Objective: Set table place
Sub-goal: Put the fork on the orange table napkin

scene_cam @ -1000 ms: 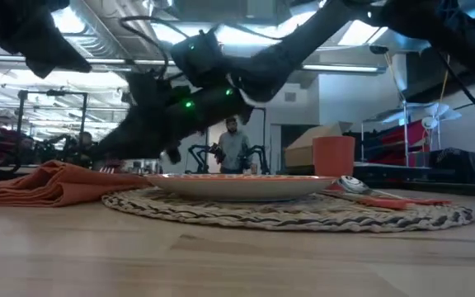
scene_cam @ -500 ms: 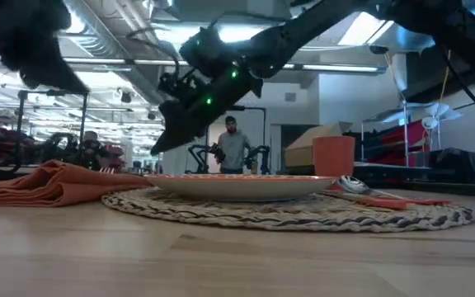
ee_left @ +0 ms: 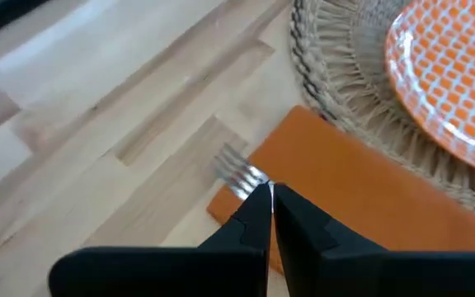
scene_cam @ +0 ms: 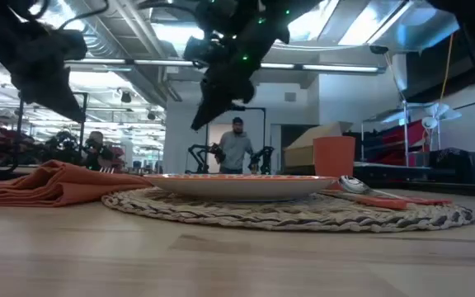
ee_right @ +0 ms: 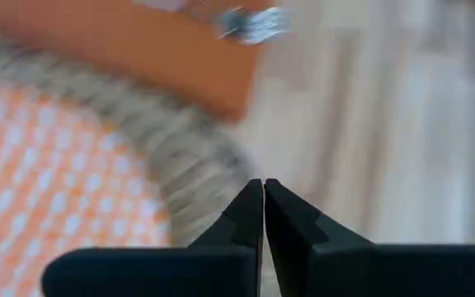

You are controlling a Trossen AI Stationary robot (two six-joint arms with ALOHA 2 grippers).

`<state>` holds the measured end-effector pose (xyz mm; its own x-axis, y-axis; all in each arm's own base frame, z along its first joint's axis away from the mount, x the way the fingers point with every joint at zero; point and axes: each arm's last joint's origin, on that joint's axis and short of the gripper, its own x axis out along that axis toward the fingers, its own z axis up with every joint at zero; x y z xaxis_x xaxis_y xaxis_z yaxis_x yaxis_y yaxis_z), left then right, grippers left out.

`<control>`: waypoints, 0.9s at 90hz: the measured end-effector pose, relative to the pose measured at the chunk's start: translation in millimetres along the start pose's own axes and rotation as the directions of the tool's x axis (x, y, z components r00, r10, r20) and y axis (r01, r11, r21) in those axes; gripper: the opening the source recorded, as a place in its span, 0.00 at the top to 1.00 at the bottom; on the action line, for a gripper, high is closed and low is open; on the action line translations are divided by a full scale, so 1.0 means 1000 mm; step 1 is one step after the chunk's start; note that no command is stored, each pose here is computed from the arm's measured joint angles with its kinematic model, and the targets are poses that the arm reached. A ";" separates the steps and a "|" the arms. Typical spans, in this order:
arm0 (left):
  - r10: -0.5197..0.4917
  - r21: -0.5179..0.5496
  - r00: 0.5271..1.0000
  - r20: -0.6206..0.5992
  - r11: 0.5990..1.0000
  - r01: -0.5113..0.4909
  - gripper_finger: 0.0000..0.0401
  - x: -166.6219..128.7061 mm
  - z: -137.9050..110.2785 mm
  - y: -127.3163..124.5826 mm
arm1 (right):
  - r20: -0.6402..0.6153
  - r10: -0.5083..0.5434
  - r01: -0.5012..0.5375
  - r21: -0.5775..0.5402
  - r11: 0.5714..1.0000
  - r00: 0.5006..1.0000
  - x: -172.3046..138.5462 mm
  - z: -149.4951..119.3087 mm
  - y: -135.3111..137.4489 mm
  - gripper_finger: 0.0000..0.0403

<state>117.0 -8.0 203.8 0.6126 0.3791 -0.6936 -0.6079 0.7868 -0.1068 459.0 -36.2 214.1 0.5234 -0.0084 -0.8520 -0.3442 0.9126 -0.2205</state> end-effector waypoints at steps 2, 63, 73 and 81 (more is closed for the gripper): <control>-0.008 -0.004 1.000 -0.001 1.000 0.008 1.00 0.001 0.001 0.000 | -0.014 0.015 -0.016 -0.016 1.000 1.000 0.000 0.001 0.005 1.00; -0.028 -0.024 0.999 -0.046 0.999 0.026 1.00 0.041 0.021 -0.010 | 0.194 0.158 -0.118 -0.206 0.971 0.968 -0.008 -0.002 0.119 1.00; 0.012 -0.045 0.998 -0.059 0.999 -0.015 1.00 0.046 0.023 -0.005 | 0.270 0.077 -0.035 -0.156 0.987 0.960 -0.023 -0.015 0.119 1.00; 0.054 -0.060 0.996 -0.073 0.997 -0.058 1.00 0.052 0.025 0.001 | 0.288 0.006 0.030 -0.120 0.992 0.958 -0.035 -0.023 0.118 1.00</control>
<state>160.9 24.5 185.4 0.5405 0.3841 -0.7486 -0.6713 0.7332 -0.1086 381.9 62.9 207.3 0.7235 0.1148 -0.6807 -0.4195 0.8562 -0.3015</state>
